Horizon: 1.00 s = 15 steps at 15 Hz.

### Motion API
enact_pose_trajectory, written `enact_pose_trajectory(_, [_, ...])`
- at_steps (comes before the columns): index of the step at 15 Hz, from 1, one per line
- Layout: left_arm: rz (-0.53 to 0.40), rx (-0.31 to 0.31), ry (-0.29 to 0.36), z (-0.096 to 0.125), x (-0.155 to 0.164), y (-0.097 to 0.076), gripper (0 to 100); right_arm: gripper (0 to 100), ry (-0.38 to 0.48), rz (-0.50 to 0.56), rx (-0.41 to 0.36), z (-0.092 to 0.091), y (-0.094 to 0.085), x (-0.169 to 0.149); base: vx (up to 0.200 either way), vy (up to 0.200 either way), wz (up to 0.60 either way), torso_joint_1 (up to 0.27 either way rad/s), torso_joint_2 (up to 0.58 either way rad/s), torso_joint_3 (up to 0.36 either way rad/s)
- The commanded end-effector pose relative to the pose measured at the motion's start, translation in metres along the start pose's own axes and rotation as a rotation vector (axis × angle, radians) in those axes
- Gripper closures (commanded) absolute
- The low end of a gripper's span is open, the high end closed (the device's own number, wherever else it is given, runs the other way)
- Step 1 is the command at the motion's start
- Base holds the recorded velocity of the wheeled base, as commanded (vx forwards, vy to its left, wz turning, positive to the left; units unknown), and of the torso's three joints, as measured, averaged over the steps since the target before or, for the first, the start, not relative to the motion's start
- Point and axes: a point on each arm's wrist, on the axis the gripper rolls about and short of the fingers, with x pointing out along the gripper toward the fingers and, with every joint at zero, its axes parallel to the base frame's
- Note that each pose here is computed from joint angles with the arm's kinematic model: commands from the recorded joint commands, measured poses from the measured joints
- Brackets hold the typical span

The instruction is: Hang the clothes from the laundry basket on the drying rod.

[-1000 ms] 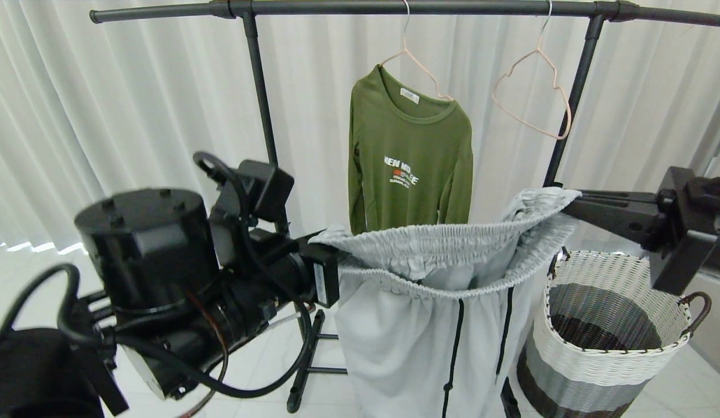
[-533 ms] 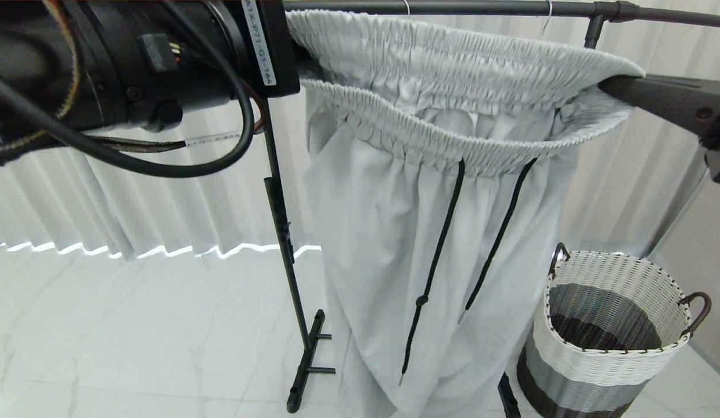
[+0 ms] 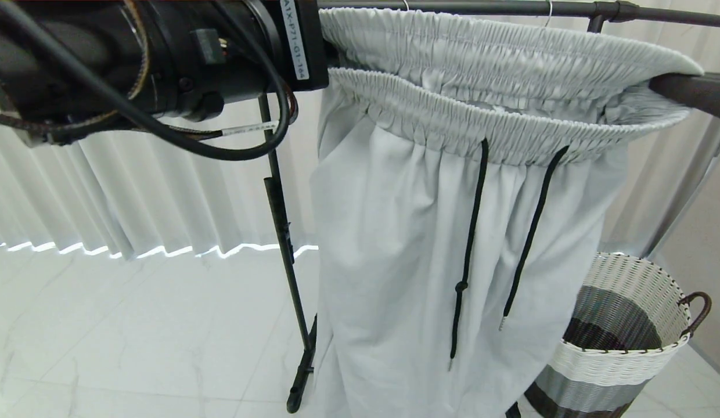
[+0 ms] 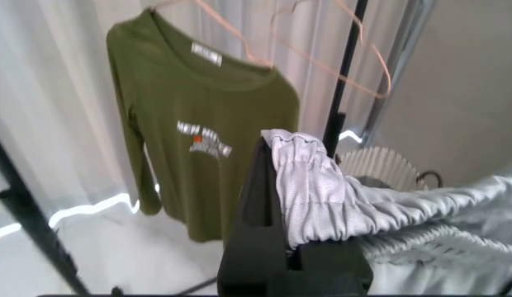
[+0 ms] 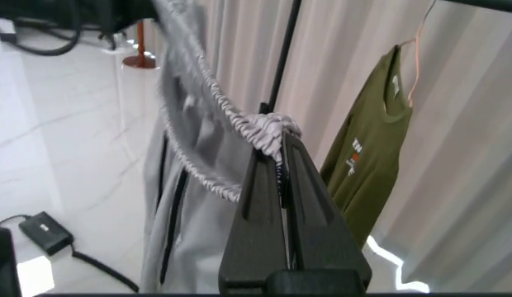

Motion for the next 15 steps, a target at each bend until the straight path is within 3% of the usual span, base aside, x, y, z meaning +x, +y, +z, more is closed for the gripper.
enact_pose_trajectory(1, [-0.001,-0.001,-0.006,0.000,0.037,-0.006,100,100,-0.026,0.030,-0.032,0.009,0.014,-0.023,0.000,0.000,0.00,0.000,0.00,0.000])
enact_pose_trajectory(4, [-0.003,-0.005,0.000,0.002,0.056,-0.009,100,100,-0.011,0.142,-0.020,0.009,0.026,-0.040,0.000,0.000,0.00,0.000,0.00,0.000])
enact_pose_trajectory(9, [0.000,-0.003,0.019,0.000,0.049,-0.008,100,100,-0.005,0.144,-0.020,0.008,0.026,-0.039,0.000,0.000,0.00,0.000,0.00,0.000])
enact_pose_trajectory(12, [-0.006,0.007,0.096,0.003,0.016,-0.004,100,100,0.015,0.112,-0.014,0.005,0.018,-0.032,0.000,0.000,0.00,0.000,0.00,0.000])
enact_pose_trajectory(15, [-0.041,0.012,0.115,0.017,-0.036,-0.005,100,100,0.039,0.010,-0.017,0.001,-0.006,-0.014,0.000,0.000,0.00,0.000,0.00,0.000])
